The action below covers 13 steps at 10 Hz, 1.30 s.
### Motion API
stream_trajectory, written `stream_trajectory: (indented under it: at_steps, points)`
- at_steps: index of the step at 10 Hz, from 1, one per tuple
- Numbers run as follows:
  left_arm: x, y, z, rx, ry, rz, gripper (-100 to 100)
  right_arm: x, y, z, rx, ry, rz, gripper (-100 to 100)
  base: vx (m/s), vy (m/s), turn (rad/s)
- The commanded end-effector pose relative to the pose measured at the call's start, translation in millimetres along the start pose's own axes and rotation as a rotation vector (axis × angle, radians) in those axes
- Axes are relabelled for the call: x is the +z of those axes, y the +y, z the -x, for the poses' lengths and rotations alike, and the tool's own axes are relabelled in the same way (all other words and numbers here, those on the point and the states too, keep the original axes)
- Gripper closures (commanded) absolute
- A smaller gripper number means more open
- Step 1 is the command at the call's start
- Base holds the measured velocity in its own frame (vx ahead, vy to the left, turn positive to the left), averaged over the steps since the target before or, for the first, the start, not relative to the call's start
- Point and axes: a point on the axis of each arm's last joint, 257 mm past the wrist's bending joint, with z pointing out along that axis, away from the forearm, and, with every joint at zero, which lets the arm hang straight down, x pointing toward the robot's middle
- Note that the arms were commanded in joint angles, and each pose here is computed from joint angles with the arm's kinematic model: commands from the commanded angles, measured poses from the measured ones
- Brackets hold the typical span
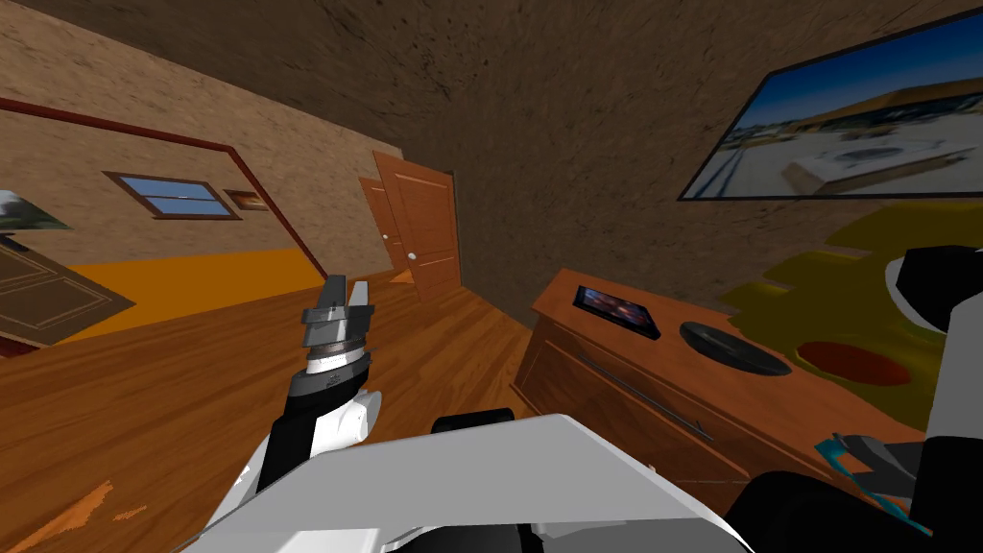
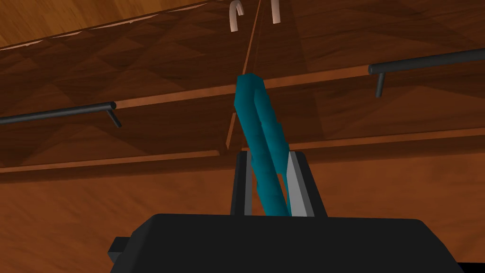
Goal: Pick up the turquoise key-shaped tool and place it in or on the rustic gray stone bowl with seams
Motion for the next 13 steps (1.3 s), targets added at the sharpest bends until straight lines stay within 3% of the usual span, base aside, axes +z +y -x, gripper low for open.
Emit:
stream_trajectory:
  at_steps: [1,7,13]
  points:
    - [0.0,0,0.0,0.0,0.0,0.0,0,-5.6,-11,-8,0.046,0.011,-0.024,100,-0.069,0.019,0.1]
    - [0.0,0,0.0,0.0,0.0,0.0,0,-36.2,-24,-10,0.169,0.013,-0.089,100,-0.069,-0.007,0.121]
    - [0.0,0,0.1,0.0,0.0,0.0,0,-67.1,-4,18,0.223,-0.033,-0.109,100,-0.066,-0.073,0.112]
